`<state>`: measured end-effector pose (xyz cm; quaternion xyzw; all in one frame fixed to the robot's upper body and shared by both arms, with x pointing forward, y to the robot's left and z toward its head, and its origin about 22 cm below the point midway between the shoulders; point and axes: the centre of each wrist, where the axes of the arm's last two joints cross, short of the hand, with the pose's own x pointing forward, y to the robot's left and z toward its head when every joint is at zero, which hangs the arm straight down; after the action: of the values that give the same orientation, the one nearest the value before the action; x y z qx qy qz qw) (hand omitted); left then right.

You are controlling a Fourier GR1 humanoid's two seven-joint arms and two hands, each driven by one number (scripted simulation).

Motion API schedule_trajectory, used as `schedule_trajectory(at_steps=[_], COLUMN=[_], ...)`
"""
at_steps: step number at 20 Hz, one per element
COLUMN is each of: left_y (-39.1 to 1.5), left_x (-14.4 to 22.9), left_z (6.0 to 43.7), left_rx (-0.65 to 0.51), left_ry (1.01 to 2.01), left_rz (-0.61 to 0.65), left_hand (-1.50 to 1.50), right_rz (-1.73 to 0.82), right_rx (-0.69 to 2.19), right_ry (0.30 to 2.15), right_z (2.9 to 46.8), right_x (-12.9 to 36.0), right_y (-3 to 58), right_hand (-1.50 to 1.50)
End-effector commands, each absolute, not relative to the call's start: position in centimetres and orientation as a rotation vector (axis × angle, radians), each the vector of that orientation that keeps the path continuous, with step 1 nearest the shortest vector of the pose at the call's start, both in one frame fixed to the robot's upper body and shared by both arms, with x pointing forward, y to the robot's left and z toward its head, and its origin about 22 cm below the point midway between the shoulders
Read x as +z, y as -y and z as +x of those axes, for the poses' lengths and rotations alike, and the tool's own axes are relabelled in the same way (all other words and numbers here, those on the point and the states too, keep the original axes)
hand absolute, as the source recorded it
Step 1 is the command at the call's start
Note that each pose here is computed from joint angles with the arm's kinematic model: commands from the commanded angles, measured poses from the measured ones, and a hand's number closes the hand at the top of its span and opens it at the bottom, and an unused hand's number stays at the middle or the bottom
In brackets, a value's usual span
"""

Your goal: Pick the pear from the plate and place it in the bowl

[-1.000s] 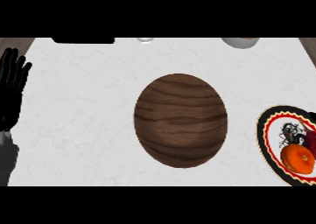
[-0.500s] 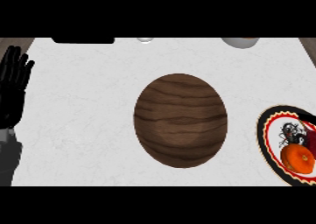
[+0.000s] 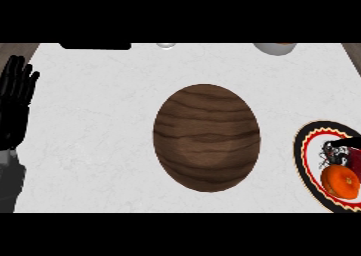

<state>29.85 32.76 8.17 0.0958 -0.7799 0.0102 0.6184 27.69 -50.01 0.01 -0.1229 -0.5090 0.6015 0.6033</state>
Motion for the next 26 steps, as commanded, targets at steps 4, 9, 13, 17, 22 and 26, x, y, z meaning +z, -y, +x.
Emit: schedule_trajectory(at_steps=[4,9,13,17,22,26], left_y=[-31.8,-32.8,-31.8,-31.6,-31.3,-32.1], left_x=[8.6,9.0,8.5,8.5,8.3,7.4], left_z=[31.2,29.9,30.6,30.0,30.6,30.3], left_rx=[0.035,0.039,0.014,-0.002,0.022,0.004], left_ry=[1.796,1.787,1.812,1.794,1.784,1.777], left_rz=[0.228,0.221,0.195,0.187,0.195,0.216], left_hand=[0.00,0.00,0.00,0.00,0.00,0.00], right_rz=[-0.229,-0.263,-0.529,-0.799,-0.895,-0.975], right_rx=[1.374,1.397,1.408,1.434,1.422,1.334], right_ry=[1.372,1.391,1.252,1.067,1.128,1.274], right_z=[27.9,27.2,28.3,28.3,30.4,30.1], right_x=[0.0,-0.1,3.5,5.1,8.3,8.9], right_y=[50.0,50.5,52.3,53.4,53.3,53.8], right_hand=[1.50,1.50,1.50,1.50,1.50,1.50])
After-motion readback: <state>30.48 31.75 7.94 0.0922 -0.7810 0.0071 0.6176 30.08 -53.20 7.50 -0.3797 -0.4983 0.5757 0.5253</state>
